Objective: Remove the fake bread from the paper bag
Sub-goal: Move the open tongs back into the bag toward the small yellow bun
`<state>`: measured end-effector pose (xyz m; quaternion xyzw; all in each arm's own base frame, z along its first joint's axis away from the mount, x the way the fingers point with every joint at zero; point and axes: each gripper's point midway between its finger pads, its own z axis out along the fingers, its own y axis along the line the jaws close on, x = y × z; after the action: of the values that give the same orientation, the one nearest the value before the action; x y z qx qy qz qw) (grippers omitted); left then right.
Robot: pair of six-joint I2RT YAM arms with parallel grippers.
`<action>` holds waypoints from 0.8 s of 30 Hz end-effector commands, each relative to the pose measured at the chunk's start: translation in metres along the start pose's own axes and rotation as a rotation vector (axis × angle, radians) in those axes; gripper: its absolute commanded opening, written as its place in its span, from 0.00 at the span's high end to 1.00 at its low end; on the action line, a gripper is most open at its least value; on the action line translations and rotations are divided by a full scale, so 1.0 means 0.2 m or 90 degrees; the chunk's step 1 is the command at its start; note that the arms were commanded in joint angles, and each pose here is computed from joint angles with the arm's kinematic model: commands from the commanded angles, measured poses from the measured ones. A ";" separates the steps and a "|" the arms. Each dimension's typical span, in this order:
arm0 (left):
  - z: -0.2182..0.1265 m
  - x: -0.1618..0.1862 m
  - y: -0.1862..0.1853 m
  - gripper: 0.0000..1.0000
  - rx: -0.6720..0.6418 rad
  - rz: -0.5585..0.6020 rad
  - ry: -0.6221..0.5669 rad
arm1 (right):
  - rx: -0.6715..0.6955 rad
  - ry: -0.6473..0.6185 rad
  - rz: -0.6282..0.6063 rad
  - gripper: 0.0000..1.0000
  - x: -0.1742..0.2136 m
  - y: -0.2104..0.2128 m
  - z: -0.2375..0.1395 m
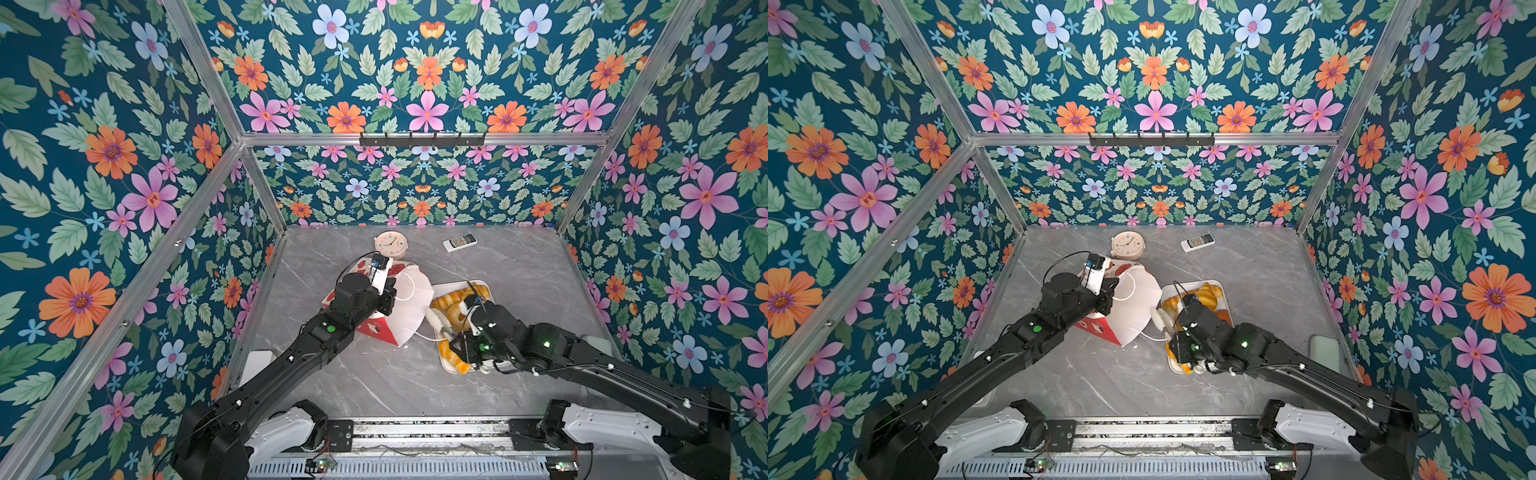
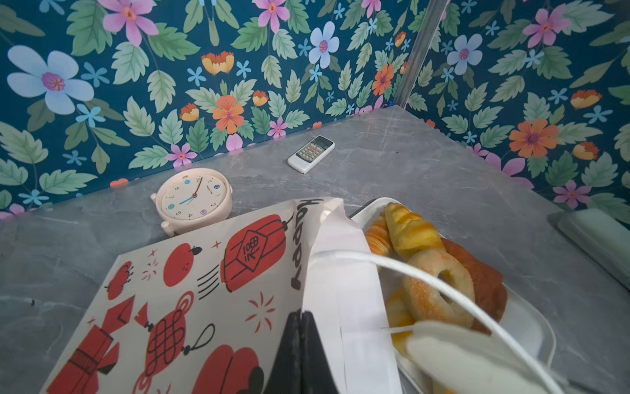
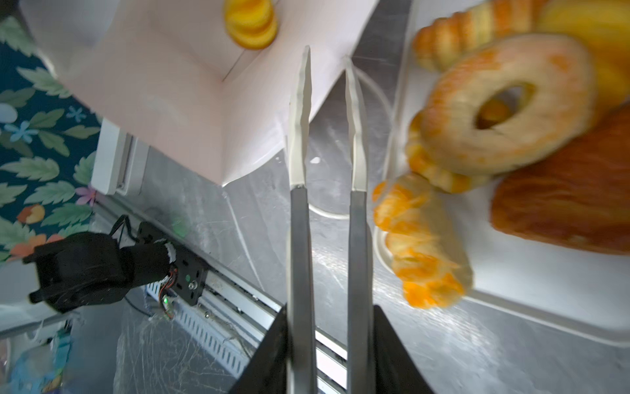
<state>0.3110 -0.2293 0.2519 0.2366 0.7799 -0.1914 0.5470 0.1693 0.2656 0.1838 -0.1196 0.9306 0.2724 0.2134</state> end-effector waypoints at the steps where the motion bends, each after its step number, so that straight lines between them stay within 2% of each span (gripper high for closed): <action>1: 0.03 -0.01 -0.02 1.00 0.019 0.068 0.007 | -0.095 -0.040 -0.026 0.65 -0.12 0.22 0.06; 7: 0.01 0.05 -0.02 1.00 0.019 0.105 0.032 | -0.122 -0.009 -0.031 0.65 -0.09 0.29 0.21; 16: -0.16 0.12 -0.02 1.00 0.023 0.112 0.010 | -0.139 0.066 -0.025 0.66 0.07 0.32 0.37; 24: -0.23 0.19 -0.02 1.00 0.023 0.103 -0.003 | -0.115 0.007 -0.019 0.65 0.00 0.28 0.36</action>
<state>0.2624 -0.2001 0.2293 0.3089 0.7583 -0.1578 0.5520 0.1622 0.3462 0.1395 -0.1670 0.9126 0.3353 0.1637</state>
